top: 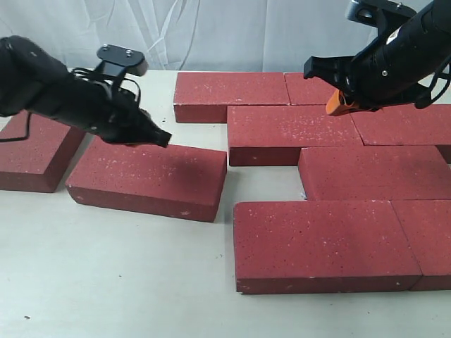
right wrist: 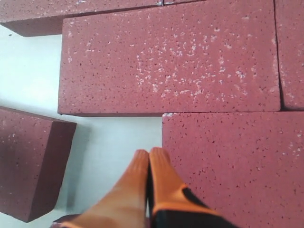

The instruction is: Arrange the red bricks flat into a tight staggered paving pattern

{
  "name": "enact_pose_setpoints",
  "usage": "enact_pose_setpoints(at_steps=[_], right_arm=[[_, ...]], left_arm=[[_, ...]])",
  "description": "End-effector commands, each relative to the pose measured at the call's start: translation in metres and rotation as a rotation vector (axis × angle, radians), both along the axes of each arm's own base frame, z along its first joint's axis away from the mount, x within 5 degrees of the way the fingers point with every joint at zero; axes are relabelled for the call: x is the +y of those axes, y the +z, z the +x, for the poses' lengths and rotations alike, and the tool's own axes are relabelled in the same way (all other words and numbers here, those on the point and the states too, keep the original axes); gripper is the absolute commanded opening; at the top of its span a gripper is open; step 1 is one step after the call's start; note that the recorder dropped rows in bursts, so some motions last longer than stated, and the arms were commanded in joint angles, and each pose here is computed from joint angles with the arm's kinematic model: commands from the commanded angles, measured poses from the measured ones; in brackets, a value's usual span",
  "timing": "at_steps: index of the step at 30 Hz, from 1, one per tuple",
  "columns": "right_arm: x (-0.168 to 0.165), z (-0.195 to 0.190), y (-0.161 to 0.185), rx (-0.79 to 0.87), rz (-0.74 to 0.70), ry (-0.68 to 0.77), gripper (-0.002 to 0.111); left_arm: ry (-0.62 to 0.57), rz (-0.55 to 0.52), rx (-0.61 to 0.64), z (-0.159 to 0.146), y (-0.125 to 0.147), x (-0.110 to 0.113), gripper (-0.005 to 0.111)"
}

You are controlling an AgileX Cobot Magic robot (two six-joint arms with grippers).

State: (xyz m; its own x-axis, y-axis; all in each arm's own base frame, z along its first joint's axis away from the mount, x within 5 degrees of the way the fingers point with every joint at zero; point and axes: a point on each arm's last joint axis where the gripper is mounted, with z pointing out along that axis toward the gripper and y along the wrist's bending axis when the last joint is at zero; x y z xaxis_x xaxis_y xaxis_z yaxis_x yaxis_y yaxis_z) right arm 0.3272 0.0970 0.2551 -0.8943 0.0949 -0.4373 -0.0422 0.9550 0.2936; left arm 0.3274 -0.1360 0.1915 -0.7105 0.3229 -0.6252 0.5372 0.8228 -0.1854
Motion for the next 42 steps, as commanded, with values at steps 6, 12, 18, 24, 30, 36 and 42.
enact_pose_setpoints(at_steps=[6, 12, 18, 24, 30, 36, 42], right_arm=[[-0.002, 0.001, 0.005, -0.024, 0.0, 0.0, -0.001], [-0.002, 0.001, 0.005, -0.024, 0.0, 0.0, -0.001], [-0.002, 0.001, 0.005, -0.024, 0.0, 0.0, -0.001], [-0.001, 0.001, 0.005, -0.024, 0.004, -0.002, -0.001], [-0.001, 0.001, 0.005, -0.024, 0.004, -0.002, -0.001], [-0.001, 0.001, 0.005, -0.024, 0.004, -0.002, -0.001], [-0.001, 0.001, 0.005, -0.024, 0.004, -0.002, -0.001]], left_arm=[[0.3, 0.169, 0.145, 0.006, -0.003, 0.068, 0.0], [0.328, 0.266, 0.13, 0.007, -0.005, 0.078, 0.0], [0.347, 0.315, 0.114, 0.008, -0.004, 0.083, 0.0], [0.348, 0.318, 0.105, 0.008, -0.004, 0.083, 0.0], [0.353, 0.315, 0.147, 0.01, -0.017, 0.082, 0.0], [0.349, 0.324, 0.19, 0.012, -0.031, 0.081, 0.0], [0.337, 0.339, 0.221, 0.013, -0.044, 0.08, 0.0]])
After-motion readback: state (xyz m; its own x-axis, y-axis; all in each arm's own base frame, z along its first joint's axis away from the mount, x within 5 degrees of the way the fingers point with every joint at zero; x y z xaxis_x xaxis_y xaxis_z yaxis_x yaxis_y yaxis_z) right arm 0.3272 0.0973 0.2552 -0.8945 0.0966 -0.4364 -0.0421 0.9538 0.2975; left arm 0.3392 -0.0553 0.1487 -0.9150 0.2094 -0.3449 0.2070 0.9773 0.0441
